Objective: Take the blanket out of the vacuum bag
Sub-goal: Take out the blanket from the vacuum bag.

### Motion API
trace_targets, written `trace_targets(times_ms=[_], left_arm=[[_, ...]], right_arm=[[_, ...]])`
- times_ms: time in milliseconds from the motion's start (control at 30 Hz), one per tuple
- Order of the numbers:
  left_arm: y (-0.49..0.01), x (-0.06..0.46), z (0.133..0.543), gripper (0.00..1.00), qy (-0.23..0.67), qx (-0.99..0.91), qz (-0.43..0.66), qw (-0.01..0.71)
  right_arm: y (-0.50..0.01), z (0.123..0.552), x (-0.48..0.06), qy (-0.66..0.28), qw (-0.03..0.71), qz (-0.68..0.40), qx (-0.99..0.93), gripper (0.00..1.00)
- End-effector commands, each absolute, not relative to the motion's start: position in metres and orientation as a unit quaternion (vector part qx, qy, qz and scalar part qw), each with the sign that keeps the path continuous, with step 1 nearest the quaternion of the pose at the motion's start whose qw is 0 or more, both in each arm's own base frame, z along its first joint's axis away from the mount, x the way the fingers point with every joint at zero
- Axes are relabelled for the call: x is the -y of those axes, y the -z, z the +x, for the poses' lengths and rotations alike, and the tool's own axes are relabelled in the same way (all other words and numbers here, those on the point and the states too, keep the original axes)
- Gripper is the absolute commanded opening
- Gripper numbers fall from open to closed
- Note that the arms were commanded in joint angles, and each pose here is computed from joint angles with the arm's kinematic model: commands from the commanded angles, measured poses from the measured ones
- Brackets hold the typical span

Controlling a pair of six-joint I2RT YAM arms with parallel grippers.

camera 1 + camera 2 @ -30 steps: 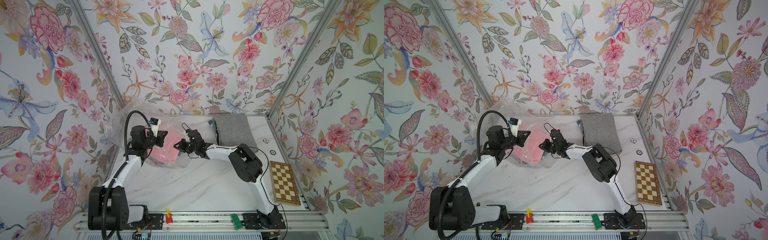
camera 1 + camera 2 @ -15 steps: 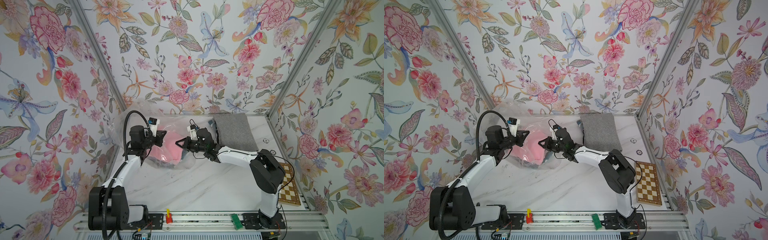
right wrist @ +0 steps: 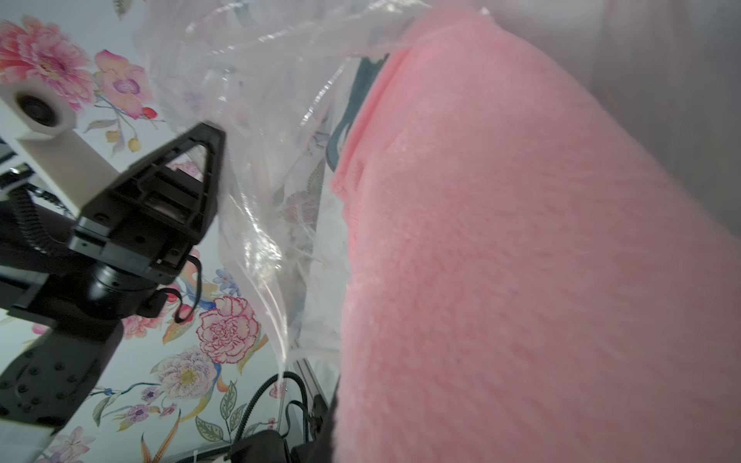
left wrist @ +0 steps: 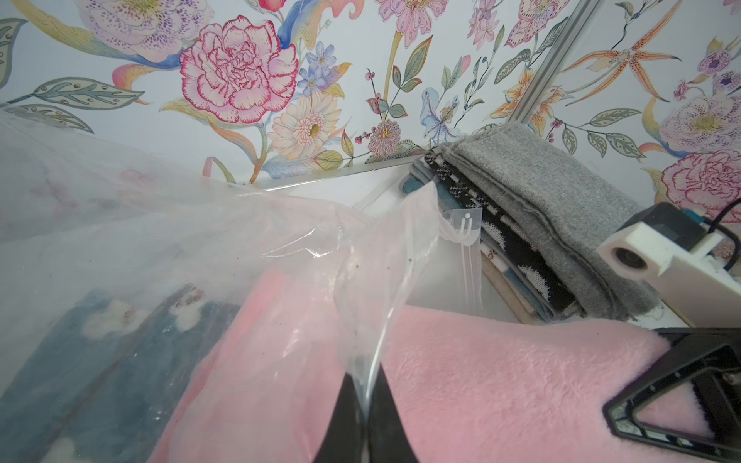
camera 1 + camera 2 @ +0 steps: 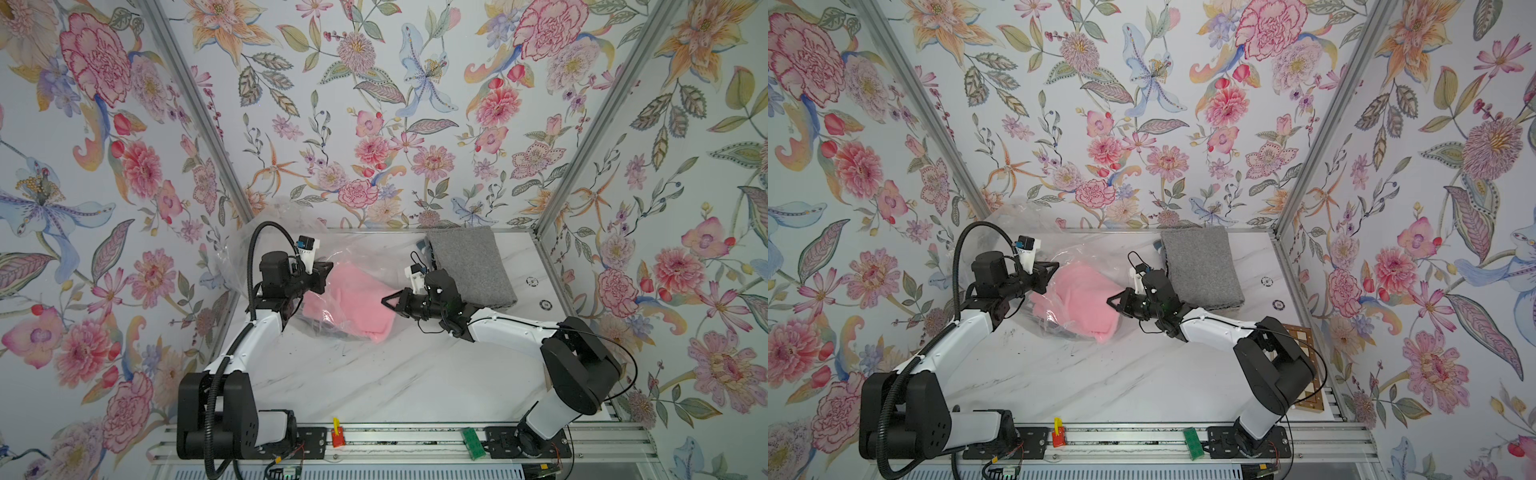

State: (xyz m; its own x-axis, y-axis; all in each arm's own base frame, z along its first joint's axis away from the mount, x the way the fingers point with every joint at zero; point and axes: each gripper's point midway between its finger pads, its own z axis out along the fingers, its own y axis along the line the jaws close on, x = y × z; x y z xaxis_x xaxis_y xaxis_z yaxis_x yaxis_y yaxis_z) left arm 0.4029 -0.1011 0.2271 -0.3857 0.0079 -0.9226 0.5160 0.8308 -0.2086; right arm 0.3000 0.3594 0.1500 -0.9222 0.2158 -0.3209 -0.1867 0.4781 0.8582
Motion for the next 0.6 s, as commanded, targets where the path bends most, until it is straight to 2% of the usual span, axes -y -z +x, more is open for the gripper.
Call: trace_targets(times_ms=[0, 133, 167, 433, 500, 567], left_arm=[[-0.241, 0.097, 0.41, 0.05, 0.225, -0.788, 0.169, 0.548], [-0.241, 0.096, 0.409, 0.05, 0.223, -0.788, 0.169, 0.549], [-0.241, 0.097, 0.409, 0.05, 0.223, -0.788, 0.169, 0.548], [-0.241, 0.097, 0.409, 0.05, 0.224, -0.788, 0.171, 0.548], [-0.24, 0.097, 0.409, 0.05, 0.225, -0.789, 0.17, 0.546], [-0.241, 0.097, 0.409, 0.05, 0.225, -0.788, 0.171, 0.547]], right_arm=[[-0.126, 0.29, -0.345, -0.506, 0.189, 0.008, -0.842, 0.0], [-0.103, 0.287, -0.342, -0.504, 0.182, 0.011, -0.844, 0.0], [-0.1, 0.286, -0.341, -0.504, 0.181, 0.016, -0.845, 0.04], [-0.079, 0.28, -0.326, -0.479, 0.185, 0.046, -0.857, 0.52], [-0.075, 0.276, -0.323, -0.473, 0.184, 0.051, -0.86, 0.62], [-0.071, 0.272, -0.323, -0.469, 0.176, 0.055, -0.863, 0.68]])
